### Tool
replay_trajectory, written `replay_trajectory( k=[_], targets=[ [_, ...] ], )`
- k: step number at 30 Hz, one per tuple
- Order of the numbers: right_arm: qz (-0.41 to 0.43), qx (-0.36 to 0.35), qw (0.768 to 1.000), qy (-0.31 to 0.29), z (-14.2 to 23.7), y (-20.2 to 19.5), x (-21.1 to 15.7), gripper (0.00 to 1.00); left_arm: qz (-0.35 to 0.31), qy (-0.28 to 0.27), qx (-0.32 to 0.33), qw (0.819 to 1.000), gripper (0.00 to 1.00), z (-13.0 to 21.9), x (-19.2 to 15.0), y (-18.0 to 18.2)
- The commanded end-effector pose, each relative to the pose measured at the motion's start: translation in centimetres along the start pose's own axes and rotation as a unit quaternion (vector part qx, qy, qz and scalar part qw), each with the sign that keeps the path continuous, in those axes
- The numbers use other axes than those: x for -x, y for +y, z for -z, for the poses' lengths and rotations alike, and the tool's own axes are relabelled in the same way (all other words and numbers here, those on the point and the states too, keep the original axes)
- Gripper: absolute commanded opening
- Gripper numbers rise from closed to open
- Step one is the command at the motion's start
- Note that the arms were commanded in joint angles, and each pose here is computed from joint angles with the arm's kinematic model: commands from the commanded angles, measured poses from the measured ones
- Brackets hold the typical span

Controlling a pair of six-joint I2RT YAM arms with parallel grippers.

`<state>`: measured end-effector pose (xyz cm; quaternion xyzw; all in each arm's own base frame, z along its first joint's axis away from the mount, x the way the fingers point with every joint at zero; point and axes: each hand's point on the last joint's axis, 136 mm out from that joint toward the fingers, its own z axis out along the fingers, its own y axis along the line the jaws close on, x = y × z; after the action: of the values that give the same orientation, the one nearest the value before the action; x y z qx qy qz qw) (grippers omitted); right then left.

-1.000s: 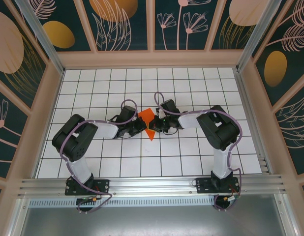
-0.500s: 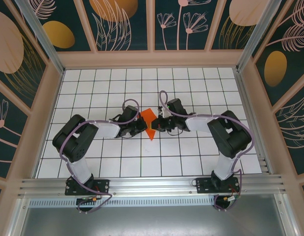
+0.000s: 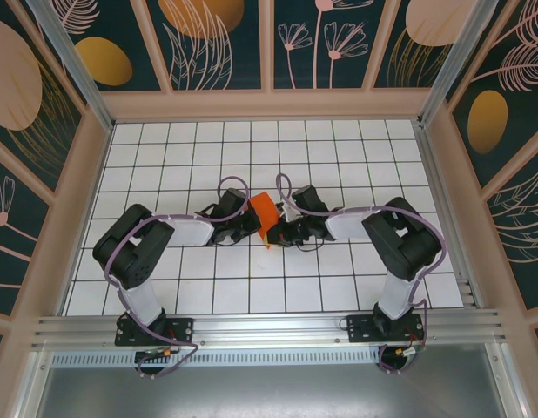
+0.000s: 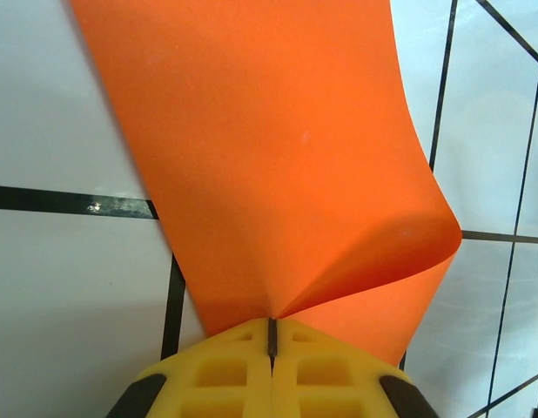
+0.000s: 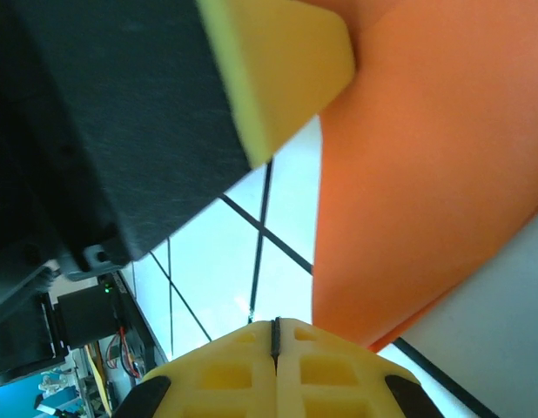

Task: Fold a paper plane with a square sheet of paper (pick it up from the middle)
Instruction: Third fold the triangle at the center of the table.

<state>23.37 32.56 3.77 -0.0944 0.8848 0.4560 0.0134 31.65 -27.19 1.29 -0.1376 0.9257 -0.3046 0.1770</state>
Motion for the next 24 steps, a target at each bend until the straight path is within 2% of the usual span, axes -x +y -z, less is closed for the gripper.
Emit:
replay_trajectory(
  k=[1,8,19,22,24],
  targets=[
    [0.005,-0.007,1.0,0.021,-0.8,-0.6,-0.8,0.0,0.017,0.023,0.105,0.994,0.0,-0.1,-2.2,6.1],
    [0.001,-0.015,0.999,0.033,-1.2,-1.3,-1.4,0.0,0.018,0.017,0.113,0.993,0.0,0.1,-2.1,6.4],
    [-0.016,-0.068,0.996,0.049,-1.6,-3.6,-2.6,0.0,0.017,0.015,0.117,0.993,0.0,0.0,-2.0,6.5],
    [-0.004,-0.057,0.998,0.036,-1.0,-2.3,-1.8,0.0,0.017,0.015,0.115,0.993,0.0,0.0,-2.0,6.4],
    [0.016,-0.039,0.999,0.005,0.1,-0.3,-0.2,0.0,0.016,0.014,0.114,0.993,0.0,0.1,-2.0,6.4]
  ],
)
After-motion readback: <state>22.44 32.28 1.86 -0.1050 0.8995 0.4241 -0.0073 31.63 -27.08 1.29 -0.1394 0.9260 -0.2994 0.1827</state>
